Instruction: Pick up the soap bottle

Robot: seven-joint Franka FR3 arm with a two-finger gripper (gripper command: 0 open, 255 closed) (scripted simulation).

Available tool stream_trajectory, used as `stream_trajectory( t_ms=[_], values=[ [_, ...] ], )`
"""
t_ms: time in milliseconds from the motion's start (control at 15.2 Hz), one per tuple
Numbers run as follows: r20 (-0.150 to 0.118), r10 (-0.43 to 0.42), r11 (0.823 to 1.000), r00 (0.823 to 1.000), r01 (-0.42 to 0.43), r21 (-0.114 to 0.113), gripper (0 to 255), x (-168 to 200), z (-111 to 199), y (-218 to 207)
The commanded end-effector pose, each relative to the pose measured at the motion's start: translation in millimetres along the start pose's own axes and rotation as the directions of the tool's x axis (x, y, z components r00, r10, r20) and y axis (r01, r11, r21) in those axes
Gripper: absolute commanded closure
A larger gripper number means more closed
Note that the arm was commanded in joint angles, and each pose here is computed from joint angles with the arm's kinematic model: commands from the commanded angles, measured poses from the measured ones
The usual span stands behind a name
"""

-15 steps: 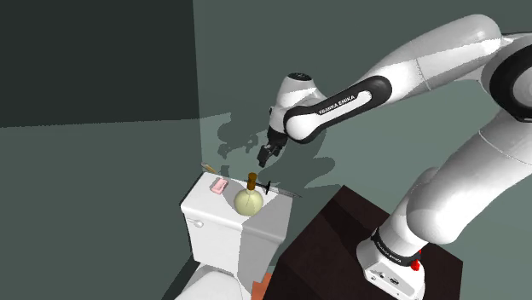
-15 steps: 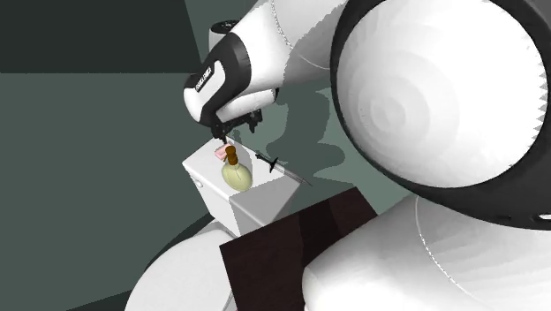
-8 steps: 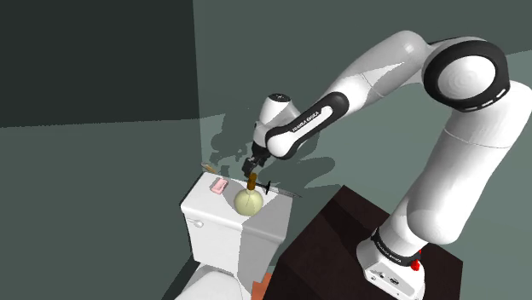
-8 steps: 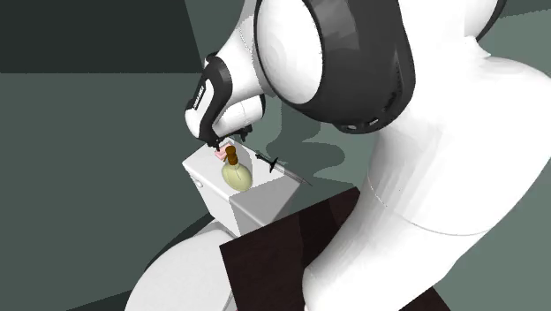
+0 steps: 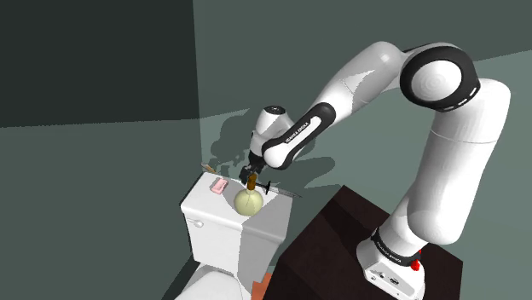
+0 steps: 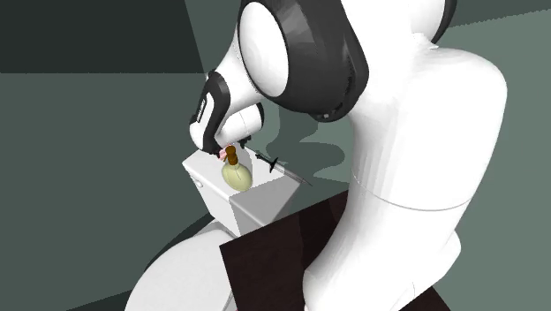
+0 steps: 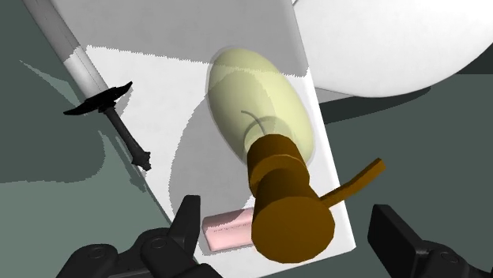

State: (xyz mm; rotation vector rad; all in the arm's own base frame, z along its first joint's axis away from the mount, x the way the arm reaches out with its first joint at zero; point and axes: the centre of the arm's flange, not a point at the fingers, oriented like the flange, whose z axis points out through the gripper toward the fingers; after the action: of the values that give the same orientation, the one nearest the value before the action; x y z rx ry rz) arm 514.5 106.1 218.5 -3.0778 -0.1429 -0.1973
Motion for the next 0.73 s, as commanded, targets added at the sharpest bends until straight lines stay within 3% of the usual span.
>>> stream_trajectory(
  t_ms=[0,66,660],
  values=[
    [0.000,0.000,1.000,1.000,0.000,0.000,0,-0.6,4.8,-0.5],
    [0.000,0.000,1.000,1.000,0.000,0.000,255,-0.8,4.6,-0.6],
    [0.000,0.000,1.000,1.000,0.000,0.000,255,-0.6,4.8,-0.5]
  ],
)
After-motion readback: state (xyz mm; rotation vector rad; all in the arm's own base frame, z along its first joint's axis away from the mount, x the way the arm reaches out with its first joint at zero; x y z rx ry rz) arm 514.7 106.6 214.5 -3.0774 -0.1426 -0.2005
